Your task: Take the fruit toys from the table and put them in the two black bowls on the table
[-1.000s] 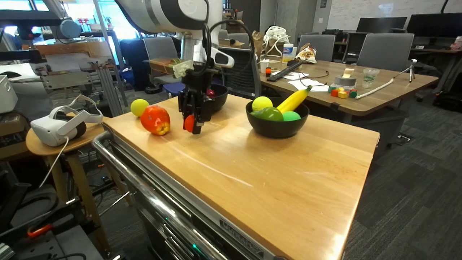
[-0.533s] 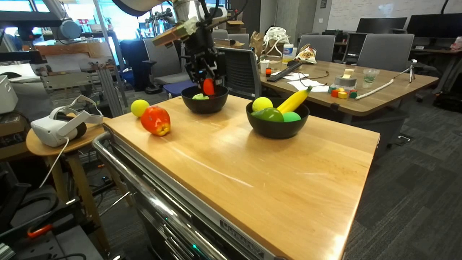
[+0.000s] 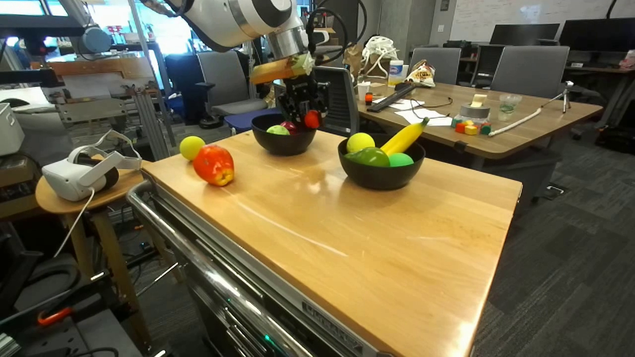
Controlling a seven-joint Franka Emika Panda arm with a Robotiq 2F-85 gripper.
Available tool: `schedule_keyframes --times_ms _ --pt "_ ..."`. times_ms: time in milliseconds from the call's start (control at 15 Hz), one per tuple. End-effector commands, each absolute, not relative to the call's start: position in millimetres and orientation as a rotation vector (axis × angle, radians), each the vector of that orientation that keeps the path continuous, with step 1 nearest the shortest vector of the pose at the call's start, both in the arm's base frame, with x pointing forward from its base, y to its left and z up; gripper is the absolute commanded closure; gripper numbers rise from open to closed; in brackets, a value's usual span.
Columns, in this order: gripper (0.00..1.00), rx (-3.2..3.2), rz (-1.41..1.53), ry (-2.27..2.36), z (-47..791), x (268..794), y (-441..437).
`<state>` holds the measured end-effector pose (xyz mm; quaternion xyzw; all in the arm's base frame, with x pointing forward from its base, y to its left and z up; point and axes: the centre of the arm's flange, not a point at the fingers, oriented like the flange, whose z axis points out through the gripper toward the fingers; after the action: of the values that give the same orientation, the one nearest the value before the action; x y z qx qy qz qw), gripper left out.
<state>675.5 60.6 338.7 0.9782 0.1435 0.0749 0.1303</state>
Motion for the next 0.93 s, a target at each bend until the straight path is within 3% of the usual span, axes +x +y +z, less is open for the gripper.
schedule_keyframes --times_ms 0,867 --pt "0.77 2.855 0.254 0.545 345.6 707.2 74.1" --pt "0.77 2.816 0.144 0.647 357.9 676.9 95.3"
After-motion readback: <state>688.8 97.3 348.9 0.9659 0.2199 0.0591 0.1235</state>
